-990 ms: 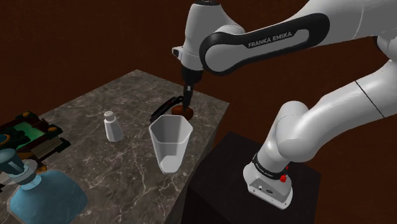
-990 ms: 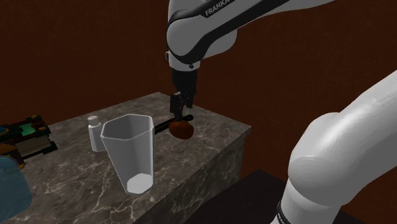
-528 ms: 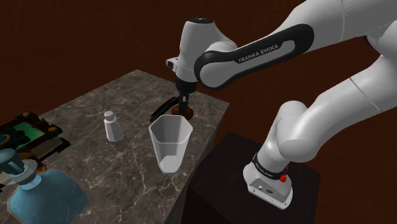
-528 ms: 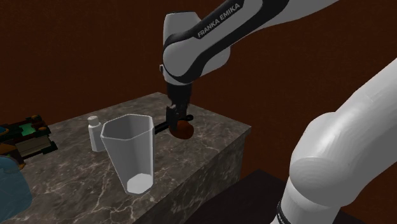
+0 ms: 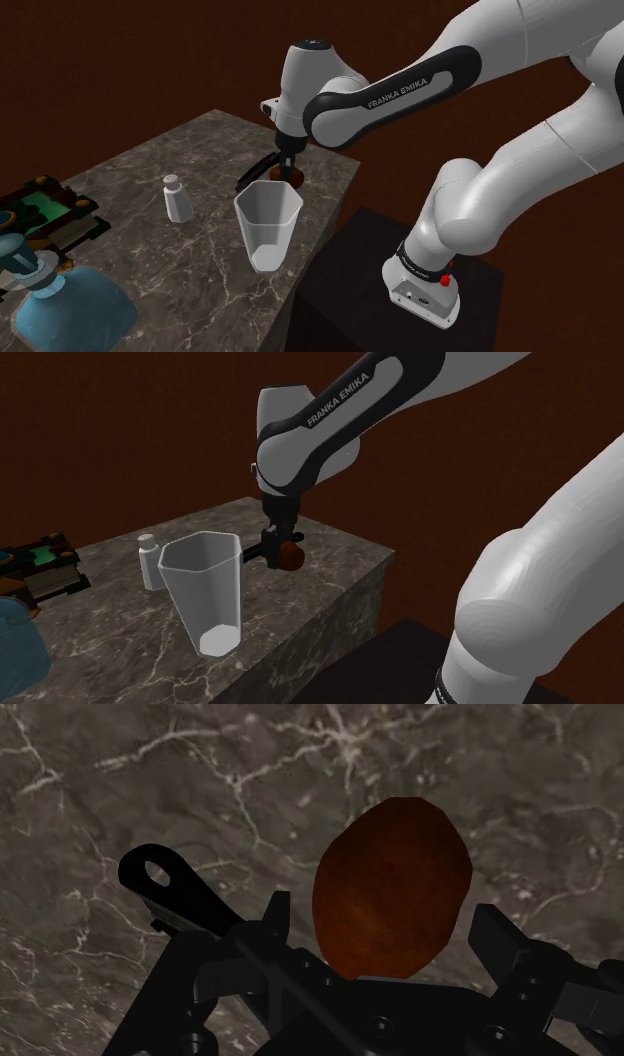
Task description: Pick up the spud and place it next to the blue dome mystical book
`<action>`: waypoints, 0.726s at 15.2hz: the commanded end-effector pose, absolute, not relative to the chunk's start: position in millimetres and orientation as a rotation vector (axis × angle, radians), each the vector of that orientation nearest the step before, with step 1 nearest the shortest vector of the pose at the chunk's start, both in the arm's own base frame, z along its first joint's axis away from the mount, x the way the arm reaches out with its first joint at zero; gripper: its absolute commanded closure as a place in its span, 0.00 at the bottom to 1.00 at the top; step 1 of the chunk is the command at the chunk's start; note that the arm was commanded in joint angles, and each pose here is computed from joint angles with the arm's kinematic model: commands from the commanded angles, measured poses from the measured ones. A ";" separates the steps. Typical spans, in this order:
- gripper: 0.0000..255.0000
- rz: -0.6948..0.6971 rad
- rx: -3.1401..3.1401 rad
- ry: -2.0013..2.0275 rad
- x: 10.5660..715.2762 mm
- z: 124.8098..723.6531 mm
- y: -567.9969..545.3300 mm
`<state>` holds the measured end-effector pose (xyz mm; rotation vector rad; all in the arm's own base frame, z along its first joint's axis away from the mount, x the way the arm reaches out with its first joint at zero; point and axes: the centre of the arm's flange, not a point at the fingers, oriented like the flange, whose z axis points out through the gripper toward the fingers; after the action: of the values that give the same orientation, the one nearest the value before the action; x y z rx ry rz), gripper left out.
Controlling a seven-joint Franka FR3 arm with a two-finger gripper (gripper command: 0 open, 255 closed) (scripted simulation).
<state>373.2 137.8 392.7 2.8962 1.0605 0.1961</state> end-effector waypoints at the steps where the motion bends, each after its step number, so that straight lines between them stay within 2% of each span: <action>1: 0.00 0.196 2.896 1.061 373.2 392.6 137.8; 2: 0.00 0.196 2.896 1.061 373.2 392.6 137.8; 3: 1.00 0.196 2.896 1.061 373.2 392.6 137.8; 11: 1.00 0.196 2.896 1.061 373.2 392.6 137.8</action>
<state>373.2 137.8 392.6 2.8962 1.0605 0.1961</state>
